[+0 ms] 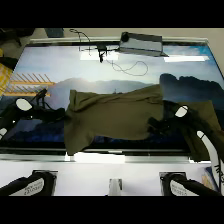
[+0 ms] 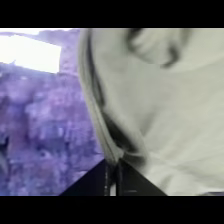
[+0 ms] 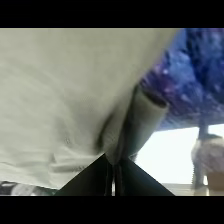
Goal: Fold the shirts.
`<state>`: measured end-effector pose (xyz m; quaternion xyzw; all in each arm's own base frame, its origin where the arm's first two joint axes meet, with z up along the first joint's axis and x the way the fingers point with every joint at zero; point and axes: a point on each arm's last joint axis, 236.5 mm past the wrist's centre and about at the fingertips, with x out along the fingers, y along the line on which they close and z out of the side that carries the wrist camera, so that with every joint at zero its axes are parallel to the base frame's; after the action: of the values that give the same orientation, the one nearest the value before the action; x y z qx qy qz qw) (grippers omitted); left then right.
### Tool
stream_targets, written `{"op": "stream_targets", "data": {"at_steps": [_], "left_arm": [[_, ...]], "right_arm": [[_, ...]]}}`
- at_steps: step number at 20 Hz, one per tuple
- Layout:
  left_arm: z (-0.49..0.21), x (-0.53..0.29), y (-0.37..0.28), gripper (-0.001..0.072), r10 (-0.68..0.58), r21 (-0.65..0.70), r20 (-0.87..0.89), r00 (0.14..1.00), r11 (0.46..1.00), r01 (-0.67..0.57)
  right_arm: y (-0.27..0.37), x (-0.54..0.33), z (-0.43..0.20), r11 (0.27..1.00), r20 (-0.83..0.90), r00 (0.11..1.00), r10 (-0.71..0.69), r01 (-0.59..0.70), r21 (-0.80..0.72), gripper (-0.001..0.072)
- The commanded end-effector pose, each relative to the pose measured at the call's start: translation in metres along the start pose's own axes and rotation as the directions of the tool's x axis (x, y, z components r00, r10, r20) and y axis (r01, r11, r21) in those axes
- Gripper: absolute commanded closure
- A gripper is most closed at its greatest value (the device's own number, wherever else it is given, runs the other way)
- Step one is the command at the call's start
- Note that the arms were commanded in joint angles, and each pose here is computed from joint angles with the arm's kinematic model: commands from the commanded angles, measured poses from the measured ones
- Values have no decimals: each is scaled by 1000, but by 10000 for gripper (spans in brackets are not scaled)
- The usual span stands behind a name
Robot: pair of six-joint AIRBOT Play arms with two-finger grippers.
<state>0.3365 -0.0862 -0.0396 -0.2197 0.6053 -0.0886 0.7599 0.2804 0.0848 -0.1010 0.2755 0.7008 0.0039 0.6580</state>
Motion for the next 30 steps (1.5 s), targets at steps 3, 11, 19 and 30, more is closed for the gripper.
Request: {"op": "stream_targets", "data": {"at_steps": [3, 11, 19, 30], "left_arm": [[55, -105, -69, 674, -121, 186, 305, 945, 980, 65], [-19, -609, -245, 675, -564, 553, 819, -109, 825, -112], [-99, -661, -254, 676, -618, 612, 752, -229, 784, -106], [49, -432, -157, 675, -172, 378, 822, 543, 877, -295]], "right_arm": [[49, -87, 55, 962, 237, 970, 53, 14, -271, 687], [193, -594, -68, 794, 819, -43, 572, 281, -539, 688], [162, -657, -180, 810, 763, -271, 586, 225, -542, 687], [109, -435, -14, 907, 794, 593, 134, 250, -340, 687]]}}
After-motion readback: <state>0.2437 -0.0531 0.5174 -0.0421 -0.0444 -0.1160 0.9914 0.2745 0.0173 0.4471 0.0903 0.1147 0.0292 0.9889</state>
